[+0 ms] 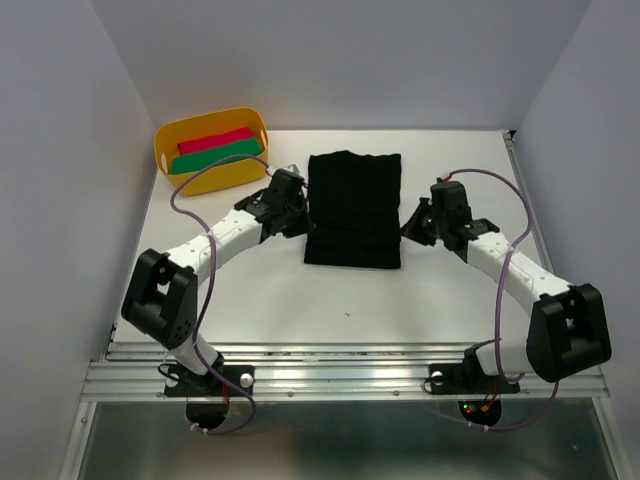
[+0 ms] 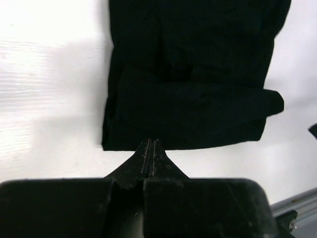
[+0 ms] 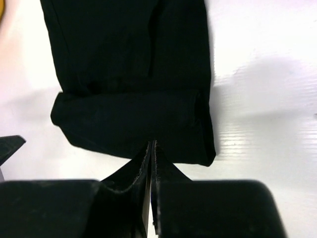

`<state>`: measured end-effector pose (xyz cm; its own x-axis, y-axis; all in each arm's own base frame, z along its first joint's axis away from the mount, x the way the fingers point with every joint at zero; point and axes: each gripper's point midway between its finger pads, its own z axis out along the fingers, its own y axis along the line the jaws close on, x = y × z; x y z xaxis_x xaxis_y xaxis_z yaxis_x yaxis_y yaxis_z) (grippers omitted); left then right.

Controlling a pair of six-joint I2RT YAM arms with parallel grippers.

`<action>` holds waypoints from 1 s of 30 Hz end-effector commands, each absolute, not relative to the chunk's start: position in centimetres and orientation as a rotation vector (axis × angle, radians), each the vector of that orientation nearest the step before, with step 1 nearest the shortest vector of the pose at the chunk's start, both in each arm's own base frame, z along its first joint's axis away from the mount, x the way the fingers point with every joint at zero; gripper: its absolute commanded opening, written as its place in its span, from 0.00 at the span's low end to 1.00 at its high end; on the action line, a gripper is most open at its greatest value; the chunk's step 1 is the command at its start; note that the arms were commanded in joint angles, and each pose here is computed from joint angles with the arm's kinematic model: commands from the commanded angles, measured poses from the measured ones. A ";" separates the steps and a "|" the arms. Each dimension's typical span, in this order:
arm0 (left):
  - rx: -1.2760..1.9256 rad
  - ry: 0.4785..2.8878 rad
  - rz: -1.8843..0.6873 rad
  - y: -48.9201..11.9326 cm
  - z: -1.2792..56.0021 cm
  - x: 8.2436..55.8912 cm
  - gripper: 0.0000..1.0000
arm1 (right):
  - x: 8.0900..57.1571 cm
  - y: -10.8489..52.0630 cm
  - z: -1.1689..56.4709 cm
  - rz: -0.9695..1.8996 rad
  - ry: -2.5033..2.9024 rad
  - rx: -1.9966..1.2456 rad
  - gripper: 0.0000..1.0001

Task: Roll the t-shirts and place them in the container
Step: Roll the T-shirt to the center of the board.

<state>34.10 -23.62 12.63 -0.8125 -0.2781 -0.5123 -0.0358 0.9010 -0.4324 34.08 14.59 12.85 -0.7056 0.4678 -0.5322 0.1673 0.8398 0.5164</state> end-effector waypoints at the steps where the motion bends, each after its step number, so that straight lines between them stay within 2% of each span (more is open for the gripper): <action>1: -0.186 2.487 -0.648 -26.2 12.0 33.7 0.00 | 34.0 15.7 12.0 0.619 2.363 0.446 0.04; 9: -0.200 2.470 -0.581 -26.5 9.9 36.9 0.00 | 37.5 16.2 8.7 0.549 2.412 0.472 0.03; 13: -0.205 2.501 -0.513 -25.6 7.0 38.5 0.00 | 39.1 15.9 6.4 0.474 2.443 0.475 0.02; 18: -0.194 2.519 -0.462 -24.6 5.4 38.9 0.00 | 39.7 15.0 4.8 0.378 2.464 0.478 0.01; 24: -0.179 2.477 -0.483 -24.0 8.3 38.0 0.00 | 38.5 15.1 8.4 0.435 2.414 0.433 0.01; 30: -0.120 2.403 -0.616 -27.0 13.0 36.9 0.00 | 37.3 18.9 11.7 0.589 2.375 0.354 0.02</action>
<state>37.23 -24.62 8.03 -0.8255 -0.2432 -0.5093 -0.0248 0.9171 -0.3978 37.32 16.11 8.77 -0.7601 0.4084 -0.5054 0.1850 0.8816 0.4342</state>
